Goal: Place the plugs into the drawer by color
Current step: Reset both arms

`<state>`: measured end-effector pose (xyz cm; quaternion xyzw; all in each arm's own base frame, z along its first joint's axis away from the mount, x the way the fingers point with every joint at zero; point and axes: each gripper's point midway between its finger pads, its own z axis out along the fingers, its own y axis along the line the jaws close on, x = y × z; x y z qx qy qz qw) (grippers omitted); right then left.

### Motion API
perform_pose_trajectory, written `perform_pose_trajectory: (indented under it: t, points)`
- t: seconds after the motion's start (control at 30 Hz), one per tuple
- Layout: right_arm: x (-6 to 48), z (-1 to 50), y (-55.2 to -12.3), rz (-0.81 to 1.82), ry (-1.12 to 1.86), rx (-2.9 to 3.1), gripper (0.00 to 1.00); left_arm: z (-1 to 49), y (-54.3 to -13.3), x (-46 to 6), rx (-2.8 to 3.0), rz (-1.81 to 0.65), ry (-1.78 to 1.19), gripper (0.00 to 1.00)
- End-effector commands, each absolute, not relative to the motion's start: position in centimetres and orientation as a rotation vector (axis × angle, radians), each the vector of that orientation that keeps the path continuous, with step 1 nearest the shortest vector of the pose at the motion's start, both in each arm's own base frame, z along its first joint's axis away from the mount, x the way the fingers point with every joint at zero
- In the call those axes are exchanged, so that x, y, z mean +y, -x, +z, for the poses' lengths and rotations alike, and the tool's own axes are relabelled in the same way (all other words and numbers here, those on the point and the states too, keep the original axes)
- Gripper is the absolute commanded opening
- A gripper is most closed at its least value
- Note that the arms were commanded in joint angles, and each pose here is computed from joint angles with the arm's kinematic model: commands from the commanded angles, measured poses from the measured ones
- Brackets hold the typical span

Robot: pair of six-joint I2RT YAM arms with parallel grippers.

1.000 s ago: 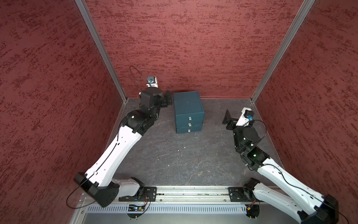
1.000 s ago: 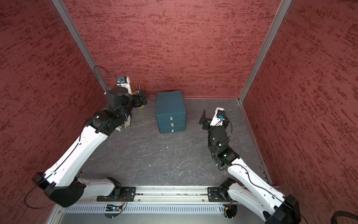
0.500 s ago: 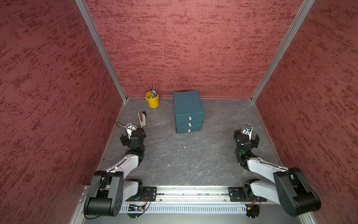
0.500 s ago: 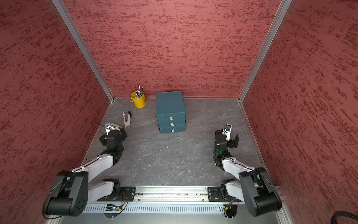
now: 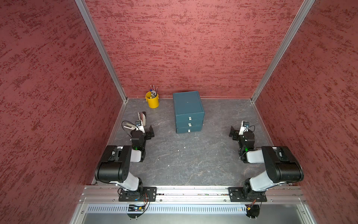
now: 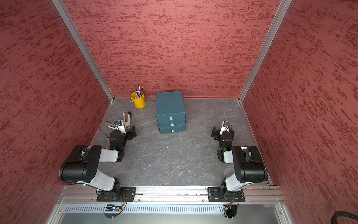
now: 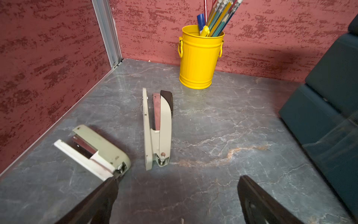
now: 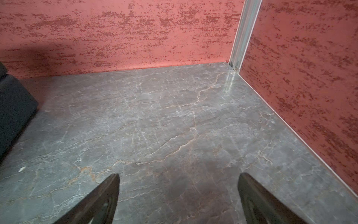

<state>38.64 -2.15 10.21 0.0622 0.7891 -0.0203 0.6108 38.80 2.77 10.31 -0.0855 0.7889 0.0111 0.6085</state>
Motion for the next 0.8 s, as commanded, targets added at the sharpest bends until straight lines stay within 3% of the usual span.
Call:
perform_pose_trajectory:
  t: [0.0, 0.77]
  points:
    - [-0.9, 12.1, -39.4, 0.033, -0.093, 1.753, 0.99, 11.9, -39.0, 2.5, 1.767, -0.022, 0.177, 1.0]
    - [-0.1, 11.8, -40.3, 0.009, -0.061, 1.805, 0.99, 11.8, -39.7, 1.3, 1.781, 0.061, 0.126, 1.0]
